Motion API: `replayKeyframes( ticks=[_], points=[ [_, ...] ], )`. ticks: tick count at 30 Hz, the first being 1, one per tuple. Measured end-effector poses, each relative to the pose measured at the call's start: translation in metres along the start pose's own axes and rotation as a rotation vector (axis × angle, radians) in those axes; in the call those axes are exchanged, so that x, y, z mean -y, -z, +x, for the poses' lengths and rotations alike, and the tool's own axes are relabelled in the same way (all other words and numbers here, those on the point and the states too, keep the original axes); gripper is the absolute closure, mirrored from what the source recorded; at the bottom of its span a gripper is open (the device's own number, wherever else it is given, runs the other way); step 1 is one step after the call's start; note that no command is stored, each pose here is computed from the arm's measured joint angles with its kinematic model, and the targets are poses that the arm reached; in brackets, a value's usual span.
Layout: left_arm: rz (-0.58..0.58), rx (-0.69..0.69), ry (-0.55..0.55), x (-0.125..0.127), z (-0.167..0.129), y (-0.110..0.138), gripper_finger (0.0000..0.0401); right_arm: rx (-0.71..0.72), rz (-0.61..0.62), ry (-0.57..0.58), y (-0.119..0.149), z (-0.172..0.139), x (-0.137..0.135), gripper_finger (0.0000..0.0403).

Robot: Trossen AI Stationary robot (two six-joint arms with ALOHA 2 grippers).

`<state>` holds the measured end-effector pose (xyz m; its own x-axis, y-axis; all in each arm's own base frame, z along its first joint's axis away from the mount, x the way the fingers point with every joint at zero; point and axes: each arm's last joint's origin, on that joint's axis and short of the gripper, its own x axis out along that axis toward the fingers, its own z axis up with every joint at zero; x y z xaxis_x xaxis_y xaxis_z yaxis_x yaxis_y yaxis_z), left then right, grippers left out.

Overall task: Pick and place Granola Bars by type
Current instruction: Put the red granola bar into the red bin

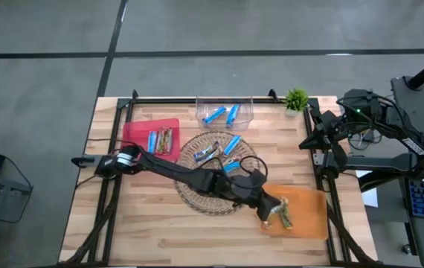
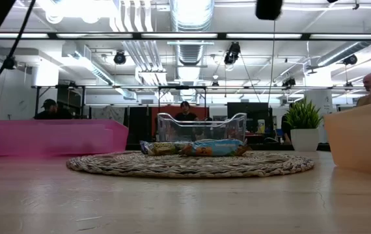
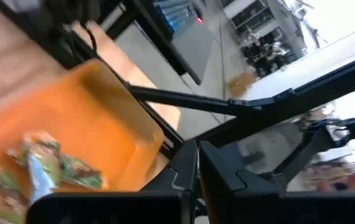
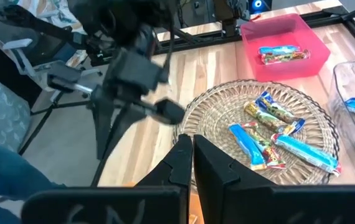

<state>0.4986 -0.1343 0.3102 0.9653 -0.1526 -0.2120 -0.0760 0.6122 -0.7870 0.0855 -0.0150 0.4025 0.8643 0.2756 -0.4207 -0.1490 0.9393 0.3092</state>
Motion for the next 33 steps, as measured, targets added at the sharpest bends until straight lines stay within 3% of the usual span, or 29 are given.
replayKeyframes(
  ticks=[14, 20, 25, 33],
  points=[
    [0.36, 0.132, -0.234, 0.06, -0.092, -0.035, 0.0401, 0.0, 0.021, 0.0, 0.0, 0.0, 0.0, 0.0394],
    [0.48, 0.134, -0.298, 0.07, -0.123, -0.048, 0.0401, 0.0, 0.024, 0.0, 0.0, 0.001, 0.0, 0.0394],
    [0.543, 0.093, -0.356, 0.057, -0.125, -0.049, 0.0401, 0.0, 0.05, 0.0, -0.003, 0.003, 0.002, 0.0394],
    [0.554, 0.018, -0.465, 0.011, -0.113, -0.046, 0.0401, 0.008, 0.041, 0.054, -0.01, 0.013, 0.01, 0.0394]
  ],
)
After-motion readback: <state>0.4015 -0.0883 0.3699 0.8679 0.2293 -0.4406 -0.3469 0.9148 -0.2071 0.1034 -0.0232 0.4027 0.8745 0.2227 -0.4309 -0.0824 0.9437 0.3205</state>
